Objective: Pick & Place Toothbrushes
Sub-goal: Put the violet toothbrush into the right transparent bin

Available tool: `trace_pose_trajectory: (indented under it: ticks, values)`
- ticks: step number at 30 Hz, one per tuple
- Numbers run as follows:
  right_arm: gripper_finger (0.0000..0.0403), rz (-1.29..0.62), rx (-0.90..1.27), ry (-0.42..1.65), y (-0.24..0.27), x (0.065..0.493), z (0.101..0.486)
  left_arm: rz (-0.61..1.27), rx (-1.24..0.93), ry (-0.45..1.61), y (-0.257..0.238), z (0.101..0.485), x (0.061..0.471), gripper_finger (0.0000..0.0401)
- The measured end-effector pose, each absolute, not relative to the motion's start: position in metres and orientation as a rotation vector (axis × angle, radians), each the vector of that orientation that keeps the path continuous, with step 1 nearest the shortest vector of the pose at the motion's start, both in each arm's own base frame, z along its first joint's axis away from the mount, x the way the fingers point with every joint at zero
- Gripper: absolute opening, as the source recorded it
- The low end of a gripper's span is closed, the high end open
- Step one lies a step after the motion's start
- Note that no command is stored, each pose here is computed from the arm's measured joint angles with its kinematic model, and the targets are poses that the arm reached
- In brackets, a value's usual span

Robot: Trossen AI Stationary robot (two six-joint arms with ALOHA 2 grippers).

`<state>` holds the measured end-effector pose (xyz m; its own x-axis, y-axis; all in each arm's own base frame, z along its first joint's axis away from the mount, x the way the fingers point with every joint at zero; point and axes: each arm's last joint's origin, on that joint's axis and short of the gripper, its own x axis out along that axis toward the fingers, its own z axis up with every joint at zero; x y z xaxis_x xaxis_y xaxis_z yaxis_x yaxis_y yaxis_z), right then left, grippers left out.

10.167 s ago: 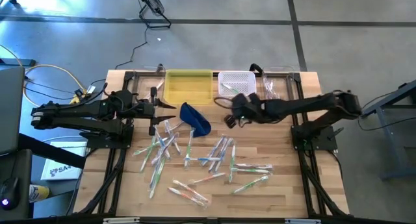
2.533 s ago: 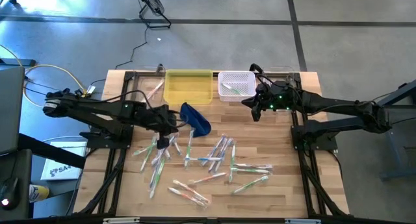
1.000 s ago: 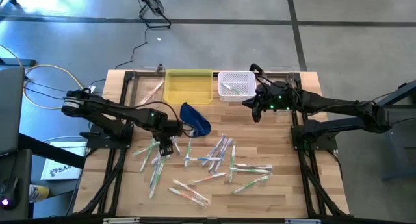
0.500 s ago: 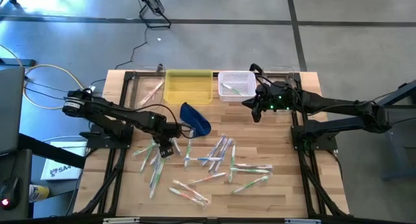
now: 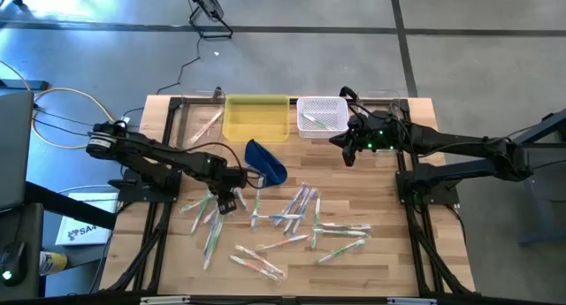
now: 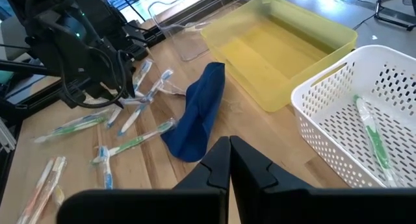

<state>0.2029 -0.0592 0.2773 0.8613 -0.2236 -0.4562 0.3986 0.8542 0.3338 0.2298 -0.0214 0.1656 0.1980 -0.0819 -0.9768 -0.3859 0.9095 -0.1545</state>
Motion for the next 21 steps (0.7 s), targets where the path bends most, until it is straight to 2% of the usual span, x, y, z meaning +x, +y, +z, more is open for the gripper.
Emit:
trace_pose_trajectory:
  ticks: [15, 21]
  values:
    - [0.0002, -0.339, 0.435, 0.418, -0.059, 0.203, 0.277, 0.223, -0.413, 1.362, -0.022, 0.16, 0.234, 0.0022]
    - [0.0002, -0.339, 0.435, 0.418, -0.059, 0.203, 0.277, 0.195, -0.425, 1.305, -0.023, 0.17, 0.244, 0.002]
